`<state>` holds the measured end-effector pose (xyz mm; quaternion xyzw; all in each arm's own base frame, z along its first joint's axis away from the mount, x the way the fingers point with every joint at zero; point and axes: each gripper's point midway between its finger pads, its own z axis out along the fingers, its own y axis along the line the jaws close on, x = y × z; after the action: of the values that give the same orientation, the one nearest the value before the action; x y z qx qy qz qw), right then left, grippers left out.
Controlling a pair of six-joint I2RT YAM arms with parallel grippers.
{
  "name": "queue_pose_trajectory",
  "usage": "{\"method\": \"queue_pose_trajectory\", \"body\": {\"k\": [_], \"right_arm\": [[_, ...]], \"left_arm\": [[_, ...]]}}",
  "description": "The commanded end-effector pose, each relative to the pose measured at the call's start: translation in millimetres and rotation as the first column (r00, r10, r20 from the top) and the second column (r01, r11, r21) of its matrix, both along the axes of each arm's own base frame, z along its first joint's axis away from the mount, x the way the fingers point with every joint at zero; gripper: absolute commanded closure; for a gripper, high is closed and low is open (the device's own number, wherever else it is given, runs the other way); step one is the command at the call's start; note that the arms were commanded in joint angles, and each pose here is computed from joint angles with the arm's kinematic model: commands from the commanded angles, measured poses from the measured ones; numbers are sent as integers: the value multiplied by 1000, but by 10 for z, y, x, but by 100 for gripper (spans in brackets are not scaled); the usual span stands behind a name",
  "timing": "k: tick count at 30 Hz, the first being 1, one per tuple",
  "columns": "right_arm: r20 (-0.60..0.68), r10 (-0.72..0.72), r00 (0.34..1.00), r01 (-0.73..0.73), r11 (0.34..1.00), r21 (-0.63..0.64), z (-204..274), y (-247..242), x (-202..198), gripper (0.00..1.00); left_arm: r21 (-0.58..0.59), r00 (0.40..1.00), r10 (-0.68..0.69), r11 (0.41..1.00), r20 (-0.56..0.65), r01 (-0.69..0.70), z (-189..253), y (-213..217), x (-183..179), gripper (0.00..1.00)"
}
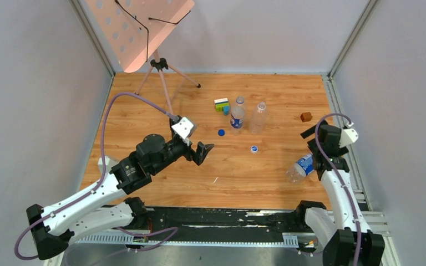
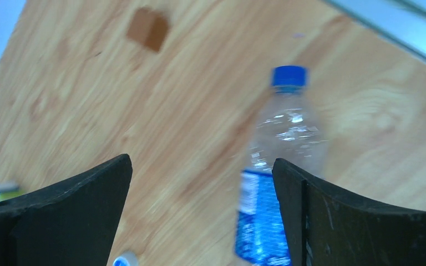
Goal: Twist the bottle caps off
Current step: Pick up the plastic bottle at the center of the board.
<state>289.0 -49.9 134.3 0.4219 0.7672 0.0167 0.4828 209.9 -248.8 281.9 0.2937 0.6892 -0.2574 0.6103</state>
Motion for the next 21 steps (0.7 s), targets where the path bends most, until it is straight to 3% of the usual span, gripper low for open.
{"method": "queue_pose_trajectory", "body": {"k": [1, 6, 15, 21], "right_arm": [[-137, -139, 981, 146, 988, 41, -273, -388, -325, 0], [-199, -123, 972, 149, 981, 123, -569, -449, -373, 0], [-212, -13, 977, 64, 970, 233, -899, -308, -119, 4], [-236, 53, 970, 22, 953, 303, -1034, -170, -98, 23]], "left_arm": [[-44, 1000, 12, 999, 16, -11, 127, 12, 13, 0], [-41, 1000, 4, 999, 12, -4, 112, -19, 18, 0], [-28, 1000, -11, 1000, 1, 11, 85, -53, 8, 0], [-26, 1000, -10, 1000, 0, 10, 73, -54, 13, 0]]}}
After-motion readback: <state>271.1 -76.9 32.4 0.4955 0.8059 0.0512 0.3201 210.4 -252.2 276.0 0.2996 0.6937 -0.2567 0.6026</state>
